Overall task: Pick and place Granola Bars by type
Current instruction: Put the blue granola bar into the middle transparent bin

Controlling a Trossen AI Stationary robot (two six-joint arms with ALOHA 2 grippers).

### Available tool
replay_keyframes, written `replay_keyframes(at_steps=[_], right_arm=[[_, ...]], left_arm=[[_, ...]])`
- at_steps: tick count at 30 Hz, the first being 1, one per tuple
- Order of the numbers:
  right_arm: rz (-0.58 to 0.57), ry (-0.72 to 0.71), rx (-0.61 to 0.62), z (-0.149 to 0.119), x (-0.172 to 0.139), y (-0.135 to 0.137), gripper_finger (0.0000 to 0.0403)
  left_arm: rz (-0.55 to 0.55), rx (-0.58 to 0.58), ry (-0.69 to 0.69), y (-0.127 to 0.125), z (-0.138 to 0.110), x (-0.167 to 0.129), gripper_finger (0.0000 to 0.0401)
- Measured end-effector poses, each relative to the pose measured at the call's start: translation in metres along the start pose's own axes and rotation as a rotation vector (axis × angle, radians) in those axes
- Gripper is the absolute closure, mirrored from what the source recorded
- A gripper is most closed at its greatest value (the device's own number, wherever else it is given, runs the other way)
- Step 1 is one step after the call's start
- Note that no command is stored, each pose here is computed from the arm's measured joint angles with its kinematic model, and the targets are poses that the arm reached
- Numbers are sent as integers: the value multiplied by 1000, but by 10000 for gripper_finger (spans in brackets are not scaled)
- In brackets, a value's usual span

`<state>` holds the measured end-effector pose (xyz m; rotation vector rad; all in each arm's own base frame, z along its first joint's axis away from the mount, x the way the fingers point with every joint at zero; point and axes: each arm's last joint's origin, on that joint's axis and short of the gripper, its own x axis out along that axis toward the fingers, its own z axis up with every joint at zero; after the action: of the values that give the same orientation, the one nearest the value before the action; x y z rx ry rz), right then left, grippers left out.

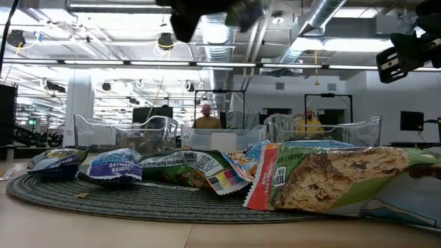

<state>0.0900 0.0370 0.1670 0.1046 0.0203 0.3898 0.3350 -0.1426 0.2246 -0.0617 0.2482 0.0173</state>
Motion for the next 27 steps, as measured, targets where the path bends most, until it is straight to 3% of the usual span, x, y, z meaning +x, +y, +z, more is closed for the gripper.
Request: replay_keyframes(at_steps=[10,19,27], right_arm=[[0,0,0,0,0,0,266],[0,0,0,0,0,0,265],[0,0,0,0,0,0,264]], left_arm=[[242,64,-44,87,16,25,374],[452,109,-13,168,21,29,374],[567,66,8,210,21,24,374]])
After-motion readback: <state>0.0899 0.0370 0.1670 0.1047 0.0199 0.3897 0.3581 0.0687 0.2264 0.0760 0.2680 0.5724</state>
